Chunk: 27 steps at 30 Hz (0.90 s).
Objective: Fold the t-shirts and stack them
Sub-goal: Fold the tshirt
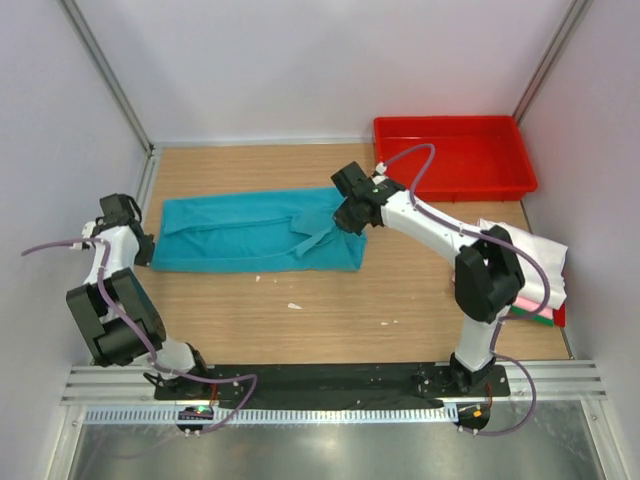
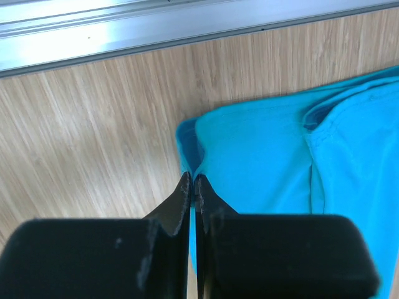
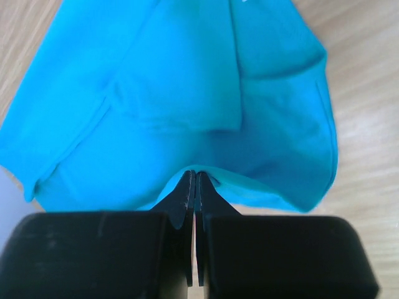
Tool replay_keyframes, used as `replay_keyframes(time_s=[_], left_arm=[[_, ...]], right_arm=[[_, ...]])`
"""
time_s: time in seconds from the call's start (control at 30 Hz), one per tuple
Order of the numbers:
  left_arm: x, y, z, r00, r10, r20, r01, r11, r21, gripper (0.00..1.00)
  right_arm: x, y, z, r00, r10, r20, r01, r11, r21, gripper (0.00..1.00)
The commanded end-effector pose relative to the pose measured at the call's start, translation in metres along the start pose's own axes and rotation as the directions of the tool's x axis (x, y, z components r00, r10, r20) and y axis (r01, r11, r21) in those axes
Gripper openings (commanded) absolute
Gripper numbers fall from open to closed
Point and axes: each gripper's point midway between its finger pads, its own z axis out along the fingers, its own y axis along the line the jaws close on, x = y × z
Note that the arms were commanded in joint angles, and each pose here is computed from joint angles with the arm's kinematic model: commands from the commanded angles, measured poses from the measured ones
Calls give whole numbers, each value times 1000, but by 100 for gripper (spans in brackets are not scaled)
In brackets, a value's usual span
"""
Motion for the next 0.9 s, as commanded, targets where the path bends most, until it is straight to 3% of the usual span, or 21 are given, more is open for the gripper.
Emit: replay_keyframes(time_s=[0.0,0.4,0.87], left_arm=[[-10,3,-1,998,-16,64,22,995,-93,0],[-18,-28,2,985,17,172,7,990,-138,0],[-31,-74,2,965,62,253,-34,993,-111,0]], right_arm=[[-23,14,16,996,-92,-8,92,996,-6,1],[-76,45,59,985,-167,49,168,986,-12,1],[-90,43,93,988,-148,41,147,989,19,1]])
